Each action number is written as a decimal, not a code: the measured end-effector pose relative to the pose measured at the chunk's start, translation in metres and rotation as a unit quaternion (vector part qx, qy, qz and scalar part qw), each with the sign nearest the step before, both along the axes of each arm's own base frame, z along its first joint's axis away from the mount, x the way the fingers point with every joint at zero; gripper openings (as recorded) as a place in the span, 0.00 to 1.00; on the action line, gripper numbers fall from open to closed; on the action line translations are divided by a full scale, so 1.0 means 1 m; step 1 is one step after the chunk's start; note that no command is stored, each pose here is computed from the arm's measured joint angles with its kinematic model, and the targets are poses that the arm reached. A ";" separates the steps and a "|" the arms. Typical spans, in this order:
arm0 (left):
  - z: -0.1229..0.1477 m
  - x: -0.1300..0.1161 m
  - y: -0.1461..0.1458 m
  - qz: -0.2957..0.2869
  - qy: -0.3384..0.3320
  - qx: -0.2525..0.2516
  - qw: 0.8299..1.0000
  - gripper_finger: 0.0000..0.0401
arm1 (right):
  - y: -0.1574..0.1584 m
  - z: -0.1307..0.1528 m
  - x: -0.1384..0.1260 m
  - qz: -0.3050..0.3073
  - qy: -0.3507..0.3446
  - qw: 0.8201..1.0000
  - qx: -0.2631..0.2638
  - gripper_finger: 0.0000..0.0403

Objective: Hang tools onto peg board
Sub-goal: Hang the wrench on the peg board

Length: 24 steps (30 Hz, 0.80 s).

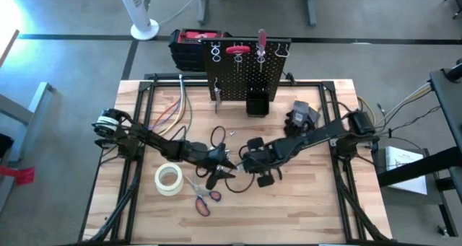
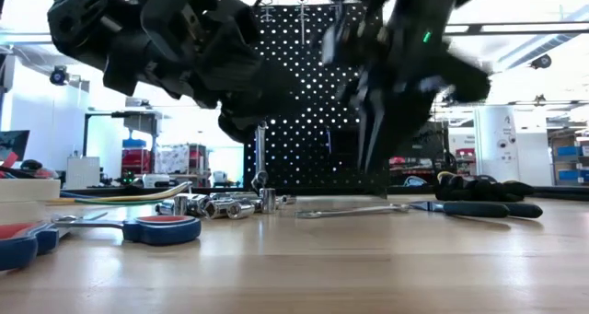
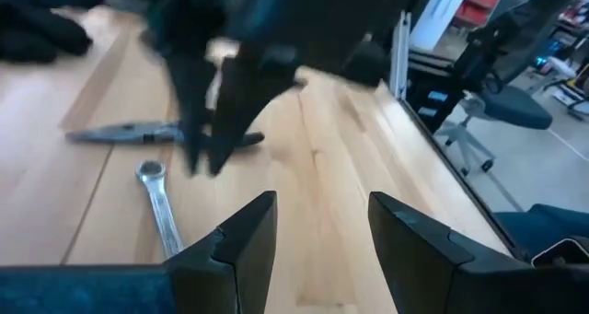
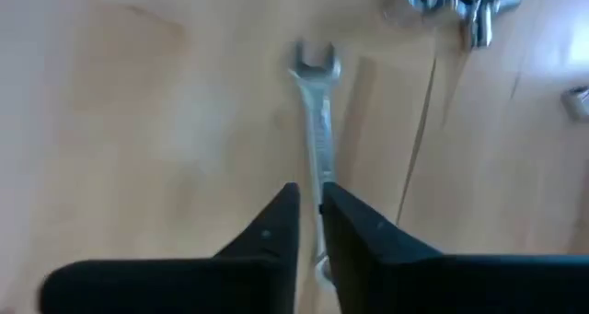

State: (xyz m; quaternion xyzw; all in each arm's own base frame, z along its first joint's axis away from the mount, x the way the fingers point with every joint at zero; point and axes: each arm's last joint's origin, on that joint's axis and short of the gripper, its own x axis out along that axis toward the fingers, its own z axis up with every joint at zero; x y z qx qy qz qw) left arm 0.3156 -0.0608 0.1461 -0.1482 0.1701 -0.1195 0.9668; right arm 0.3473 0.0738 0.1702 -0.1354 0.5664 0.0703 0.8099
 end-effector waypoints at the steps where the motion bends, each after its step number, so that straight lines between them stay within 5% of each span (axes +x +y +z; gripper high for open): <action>1: -0.001 0.000 0.000 0.003 0.004 -0.004 1.000 0.41 | -0.003 -0.008 0.003 -0.002 0.009 1.000 -0.003 0.16; 10: -0.015 -0.013 0.003 0.032 0.039 -0.022 0.999 0.41 | -0.025 -0.056 0.013 -0.028 0.091 0.995 0.026 0.38; 13: -0.018 -0.016 0.003 0.038 0.046 -0.024 0.998 0.41 | -0.026 -0.057 0.012 -0.035 0.097 0.994 0.032 0.31; 18: -0.021 -0.019 0.005 0.050 0.052 -0.018 0.997 0.41 | -0.025 -0.047 0.010 -0.024 0.089 0.995 0.041 0.05; 24: -0.022 -0.020 0.006 0.063 0.052 -0.013 0.997 0.41 | -0.023 -0.026 -0.002 -0.018 0.086 0.995 0.036 0.01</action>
